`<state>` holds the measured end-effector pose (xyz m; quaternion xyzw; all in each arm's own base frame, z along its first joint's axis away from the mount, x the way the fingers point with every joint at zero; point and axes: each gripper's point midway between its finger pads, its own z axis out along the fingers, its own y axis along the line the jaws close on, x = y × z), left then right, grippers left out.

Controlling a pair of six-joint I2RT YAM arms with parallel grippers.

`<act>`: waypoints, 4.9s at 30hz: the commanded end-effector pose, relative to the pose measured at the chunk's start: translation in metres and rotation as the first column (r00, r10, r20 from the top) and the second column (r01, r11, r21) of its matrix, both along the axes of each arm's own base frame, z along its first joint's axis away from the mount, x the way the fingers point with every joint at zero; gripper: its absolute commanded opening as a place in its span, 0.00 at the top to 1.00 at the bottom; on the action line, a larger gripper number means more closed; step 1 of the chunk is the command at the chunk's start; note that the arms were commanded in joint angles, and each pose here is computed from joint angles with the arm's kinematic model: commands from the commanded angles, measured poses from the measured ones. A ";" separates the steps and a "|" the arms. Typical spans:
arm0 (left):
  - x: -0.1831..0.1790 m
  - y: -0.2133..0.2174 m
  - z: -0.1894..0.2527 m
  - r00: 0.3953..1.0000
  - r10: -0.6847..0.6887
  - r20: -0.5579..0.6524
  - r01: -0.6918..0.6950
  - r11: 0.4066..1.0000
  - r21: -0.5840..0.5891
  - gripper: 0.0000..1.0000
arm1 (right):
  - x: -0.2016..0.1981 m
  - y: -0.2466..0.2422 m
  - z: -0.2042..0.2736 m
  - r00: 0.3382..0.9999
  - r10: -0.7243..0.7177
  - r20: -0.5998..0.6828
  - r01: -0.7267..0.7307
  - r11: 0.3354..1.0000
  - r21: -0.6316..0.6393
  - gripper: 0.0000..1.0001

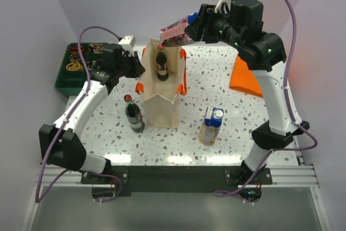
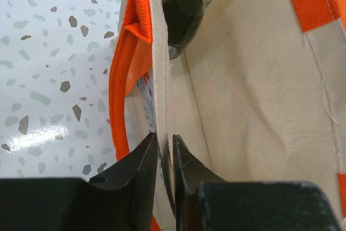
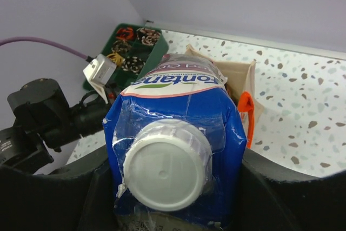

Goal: Place the beverage into the canvas bag

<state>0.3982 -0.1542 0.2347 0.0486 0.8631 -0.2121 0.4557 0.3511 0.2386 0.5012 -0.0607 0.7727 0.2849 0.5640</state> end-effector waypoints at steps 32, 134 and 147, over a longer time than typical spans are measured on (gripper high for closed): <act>0.010 -0.011 0.035 0.993 -0.034 0.113 0.039 0.998 -0.041 0.79 | 0.035 0.077 -0.014 0.995 0.094 0.039 -0.095 0.994 0.045 1.00; -0.002 -0.020 0.025 0.986 -0.115 0.118 0.122 0.991 -0.047 0.78 | 0.122 0.127 -0.201 0.989 -0.137 -0.060 0.107 0.929 -0.355 0.22; -0.001 -0.018 0.023 0.989 -0.103 0.111 0.108 0.993 -0.042 0.80 | 0.117 0.123 -0.196 0.990 -0.128 -0.063 0.097 0.928 -0.359 0.25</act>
